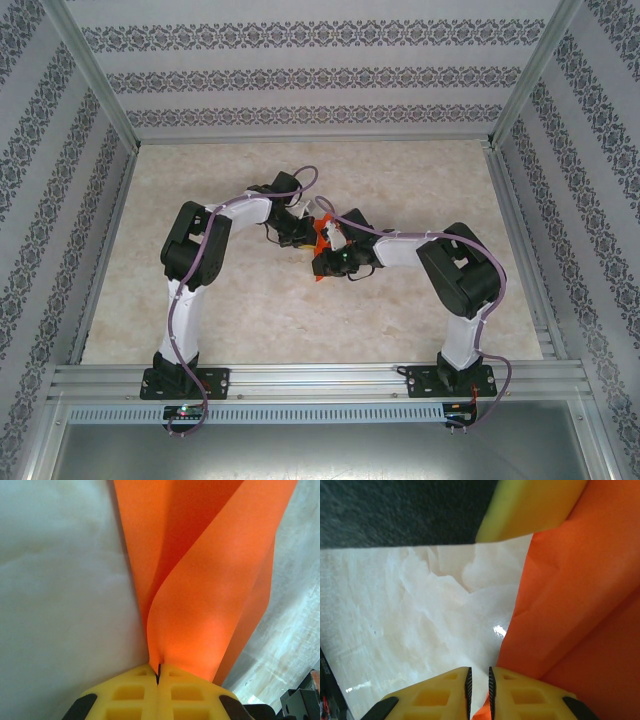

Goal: Fold a paper plane with a square sheet of paper (pick it up from the middle)
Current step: Fourth fold the wing at the center of the table.

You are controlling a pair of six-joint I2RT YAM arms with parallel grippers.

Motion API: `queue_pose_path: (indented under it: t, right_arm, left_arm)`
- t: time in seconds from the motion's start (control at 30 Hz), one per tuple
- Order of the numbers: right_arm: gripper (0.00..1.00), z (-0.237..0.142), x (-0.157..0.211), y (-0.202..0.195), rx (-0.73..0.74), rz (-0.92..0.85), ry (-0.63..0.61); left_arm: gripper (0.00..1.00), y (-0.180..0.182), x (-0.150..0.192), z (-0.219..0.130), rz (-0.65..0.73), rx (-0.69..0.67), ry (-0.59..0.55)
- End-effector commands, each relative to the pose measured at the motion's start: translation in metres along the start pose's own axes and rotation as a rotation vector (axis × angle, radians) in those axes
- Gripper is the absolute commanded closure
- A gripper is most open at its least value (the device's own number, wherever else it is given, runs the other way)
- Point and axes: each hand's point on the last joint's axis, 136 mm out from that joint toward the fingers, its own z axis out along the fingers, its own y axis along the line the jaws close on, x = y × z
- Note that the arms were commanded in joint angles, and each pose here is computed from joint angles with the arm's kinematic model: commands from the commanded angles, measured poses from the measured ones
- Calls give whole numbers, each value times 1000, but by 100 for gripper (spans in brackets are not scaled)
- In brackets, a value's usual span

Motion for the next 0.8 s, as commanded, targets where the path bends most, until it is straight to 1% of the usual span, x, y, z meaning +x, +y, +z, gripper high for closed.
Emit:
queue_pose_path:
  t: [0.0, 0.17, 0.27, 0.37, 0.53, 0.77]
  right_arm:
    - [80, 9, 17, -15, 56, 15, 60]
    - [81, 8, 19, -17, 58, 15, 61]
    - [81, 7, 19, -17, 57, 13, 59]
    - [81, 6, 19, -17, 53, 10, 58]
    - [81, 4, 20, -17, 51, 6, 53]
    - [81, 2, 19, -18, 45, 9, 47]
  left_arm:
    - [98, 14, -26, 9, 47, -49, -70]
    - [91, 2, -32, 1, 65, -36, -89]
    - [83, -6, -37, -9, 83, -44, -112]
    - [78, -15, -45, -22, 106, -53, -140]
    - [75, -26, -55, -36, 132, -62, -172]
    - [68, -21, -55, -63, 163, -181, -229]
